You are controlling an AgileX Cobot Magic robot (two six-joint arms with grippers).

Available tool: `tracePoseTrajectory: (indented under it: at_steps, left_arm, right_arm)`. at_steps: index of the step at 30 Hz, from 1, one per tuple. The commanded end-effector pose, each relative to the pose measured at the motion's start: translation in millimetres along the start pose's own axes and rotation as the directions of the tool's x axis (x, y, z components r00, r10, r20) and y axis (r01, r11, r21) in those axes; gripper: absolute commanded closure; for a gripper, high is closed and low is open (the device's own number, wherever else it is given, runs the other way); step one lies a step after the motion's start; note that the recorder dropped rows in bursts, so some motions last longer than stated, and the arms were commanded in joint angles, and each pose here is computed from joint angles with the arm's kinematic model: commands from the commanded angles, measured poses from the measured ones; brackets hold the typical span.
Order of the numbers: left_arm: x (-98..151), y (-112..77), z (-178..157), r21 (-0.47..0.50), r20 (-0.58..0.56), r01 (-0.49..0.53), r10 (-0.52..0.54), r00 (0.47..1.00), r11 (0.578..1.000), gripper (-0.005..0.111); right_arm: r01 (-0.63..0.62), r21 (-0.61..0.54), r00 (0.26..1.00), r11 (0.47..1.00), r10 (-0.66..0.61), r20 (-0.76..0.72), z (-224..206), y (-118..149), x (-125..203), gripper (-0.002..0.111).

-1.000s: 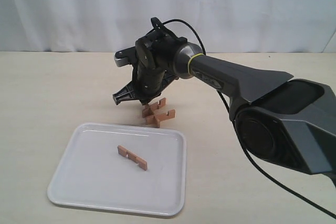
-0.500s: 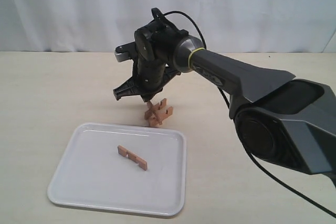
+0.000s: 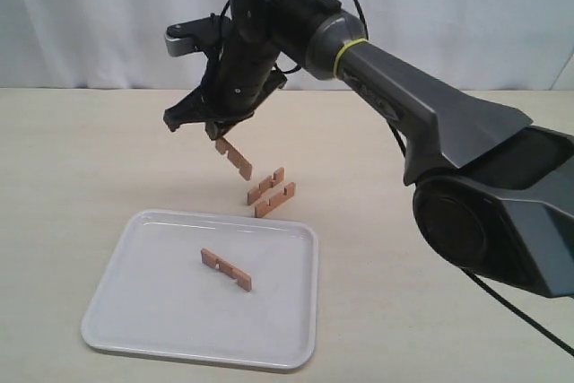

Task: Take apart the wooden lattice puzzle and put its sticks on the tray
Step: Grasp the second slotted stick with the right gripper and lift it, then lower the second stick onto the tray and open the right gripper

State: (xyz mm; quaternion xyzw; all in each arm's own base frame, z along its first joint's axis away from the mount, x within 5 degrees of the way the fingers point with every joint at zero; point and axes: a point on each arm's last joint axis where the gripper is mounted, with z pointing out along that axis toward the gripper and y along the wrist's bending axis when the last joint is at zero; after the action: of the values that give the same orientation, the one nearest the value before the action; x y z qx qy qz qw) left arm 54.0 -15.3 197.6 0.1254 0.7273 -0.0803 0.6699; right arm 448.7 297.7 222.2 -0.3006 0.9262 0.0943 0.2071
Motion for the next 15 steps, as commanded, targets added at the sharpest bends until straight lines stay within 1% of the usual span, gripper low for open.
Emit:
tracePoseTrajectory:
  at_steps: [1, 4, 9, 12, 15]
  left_arm:
    - [0, -0.3, 0, 0.004, 0.007, 0.01, -0.01, 1.0, 1.0, 0.107]
    - [0, -0.3, 0, 0.005, 0.007, 0.012, -0.012, 1.0, 1.0, 0.107]
    - [0, -0.3, 0, 0.005, 0.007, 0.012, -0.012, 1.0, 1.0, 0.107]
    - [0, -0.3, 0, 0.005, 0.007, 0.012, -0.012, 1.0, 1.0, 0.107]
    - [0, -0.3, 0, 0.005, 0.007, 0.012, -0.012, 1.0, 1.0, 0.107]
  right_arm:
    - [0.075, -0.049, 0.996, 0.996, -0.073, 0.049, -29, 16, -6, 0.104]
    - [0.141, -0.02, 0.99, 0.99, -0.141, 0.014, -32, 27, 0, 0.104]
    - [0.263, -0.06, 0.958, 0.963, -0.268, -0.106, -17, 53, 25, 0.104]
    - [0.276, -0.069, 0.943, 0.959, -0.284, -0.172, -9, 53, 39, 0.104]
    - [0.289, -0.043, 0.93, 0.956, -0.291, -0.227, -5, 46, 50, 0.104]
